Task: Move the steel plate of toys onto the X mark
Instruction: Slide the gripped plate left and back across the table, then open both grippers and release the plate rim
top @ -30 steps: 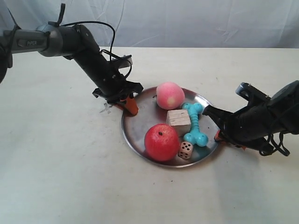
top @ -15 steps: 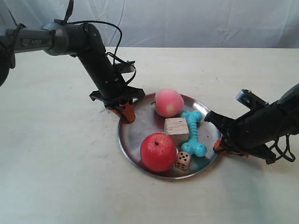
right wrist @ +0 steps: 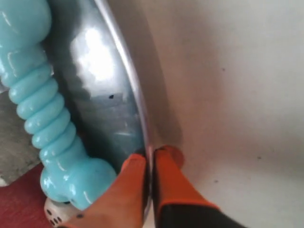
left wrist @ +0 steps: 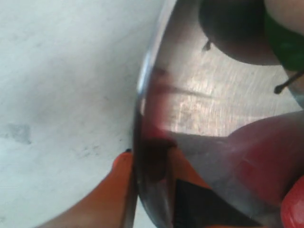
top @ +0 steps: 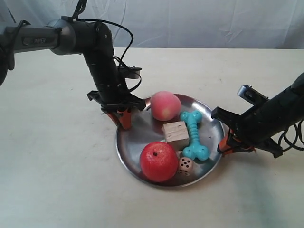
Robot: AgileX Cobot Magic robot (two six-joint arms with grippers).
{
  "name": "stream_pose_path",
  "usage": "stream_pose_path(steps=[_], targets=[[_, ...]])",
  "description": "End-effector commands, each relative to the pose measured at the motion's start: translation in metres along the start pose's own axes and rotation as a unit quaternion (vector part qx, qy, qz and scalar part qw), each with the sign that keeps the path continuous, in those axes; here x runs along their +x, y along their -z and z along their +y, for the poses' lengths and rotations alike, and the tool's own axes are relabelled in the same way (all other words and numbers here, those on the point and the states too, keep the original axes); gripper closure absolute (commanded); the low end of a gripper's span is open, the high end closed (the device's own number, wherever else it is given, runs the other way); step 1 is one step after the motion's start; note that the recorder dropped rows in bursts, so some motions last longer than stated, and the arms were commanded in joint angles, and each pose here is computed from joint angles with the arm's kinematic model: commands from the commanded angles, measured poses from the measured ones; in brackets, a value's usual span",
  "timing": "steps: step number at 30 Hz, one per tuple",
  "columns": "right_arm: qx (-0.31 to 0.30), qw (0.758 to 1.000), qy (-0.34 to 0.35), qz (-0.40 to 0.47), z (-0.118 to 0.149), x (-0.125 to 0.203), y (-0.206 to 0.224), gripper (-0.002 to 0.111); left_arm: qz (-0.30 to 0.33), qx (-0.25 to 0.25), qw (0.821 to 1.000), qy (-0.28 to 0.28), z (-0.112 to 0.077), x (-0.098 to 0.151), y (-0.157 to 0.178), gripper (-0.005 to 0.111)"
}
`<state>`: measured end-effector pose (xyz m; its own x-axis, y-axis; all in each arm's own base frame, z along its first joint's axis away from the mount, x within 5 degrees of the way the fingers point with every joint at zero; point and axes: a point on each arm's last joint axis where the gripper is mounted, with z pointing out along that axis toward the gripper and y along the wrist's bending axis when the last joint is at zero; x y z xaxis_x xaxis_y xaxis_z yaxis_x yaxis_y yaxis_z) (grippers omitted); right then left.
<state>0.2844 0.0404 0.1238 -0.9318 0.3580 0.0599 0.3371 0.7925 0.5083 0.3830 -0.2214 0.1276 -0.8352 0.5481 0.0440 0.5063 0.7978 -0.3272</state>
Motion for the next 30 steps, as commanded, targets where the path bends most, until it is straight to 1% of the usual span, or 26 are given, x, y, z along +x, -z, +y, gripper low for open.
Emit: stream_pose_path(steps=[1,2,4,6,10,13,15,16,19,21,23,25,27,30], targets=[[-0.054,0.998,-0.013,0.017,0.019,-0.01,0.003,0.109,-0.012,0.013,1.0,-0.011,-0.019,0.003,0.016,0.107],[-0.057,0.998,-0.015,0.018,0.02,-0.011,0.003,0.109,-0.016,0.007,1.0,-0.013,-0.02,0.004,0.021,0.107],[-0.063,0.998,-0.012,0.021,0.023,-0.015,0.003,0.109,-0.022,-0.006,1.0,-0.008,-0.015,0.005,0.029,0.107],[-0.074,0.997,-0.006,0.028,0.029,-0.02,0.005,0.109,-0.034,-0.013,0.999,0.004,-0.005,0.007,0.041,0.107],[-0.091,0.996,0.016,0.017,0.043,-0.033,0.015,0.109,-0.062,-0.015,0.997,0.031,0.015,0.013,0.065,0.107],[-0.102,0.994,0.024,-0.003,0.055,-0.045,0.025,0.109,-0.079,-0.021,0.995,0.053,0.035,0.019,0.081,0.107],[-0.112,0.993,0.036,-0.009,0.067,-0.055,0.028,0.109,-0.089,-0.025,0.993,0.075,0.053,0.024,0.091,0.107],[-0.112,0.993,0.039,-0.007,0.072,-0.06,0.025,0.109,-0.092,-0.025,0.992,0.085,0.061,0.027,0.093,0.107],[-0.116,0.991,0.066,0.009,0.104,-0.068,0.001,0.109,-0.095,-0.039,0.989,0.104,0.083,0.034,0.1,0.107],[-0.121,0.989,0.081,0.022,0.126,-0.073,-0.017,0.109,-0.091,-0.039,0.988,0.119,0.095,0.037,0.098,0.107],[-0.119,0.988,0.092,0.033,0.145,-0.081,-0.033,0.109,-0.078,-0.036,0.987,0.135,0.109,0.039,0.087,0.107],[-0.092,0.991,0.094,0.039,0.154,-0.087,-0.044,0.109,-0.063,-0.031,0.988,0.139,0.115,0.038,0.075,0.107],[-0.058,0.993,0.096,0.033,0.155,-0.094,-0.05,0.109,-0.049,-0.024,0.989,0.136,0.12,0.036,0.062,0.107],[-0.045,0.993,0.099,0.042,0.154,-0.096,-0.062,0.109,-0.028,-0.022,0.989,0.14,0.127,0.035,0.045,0.107]])
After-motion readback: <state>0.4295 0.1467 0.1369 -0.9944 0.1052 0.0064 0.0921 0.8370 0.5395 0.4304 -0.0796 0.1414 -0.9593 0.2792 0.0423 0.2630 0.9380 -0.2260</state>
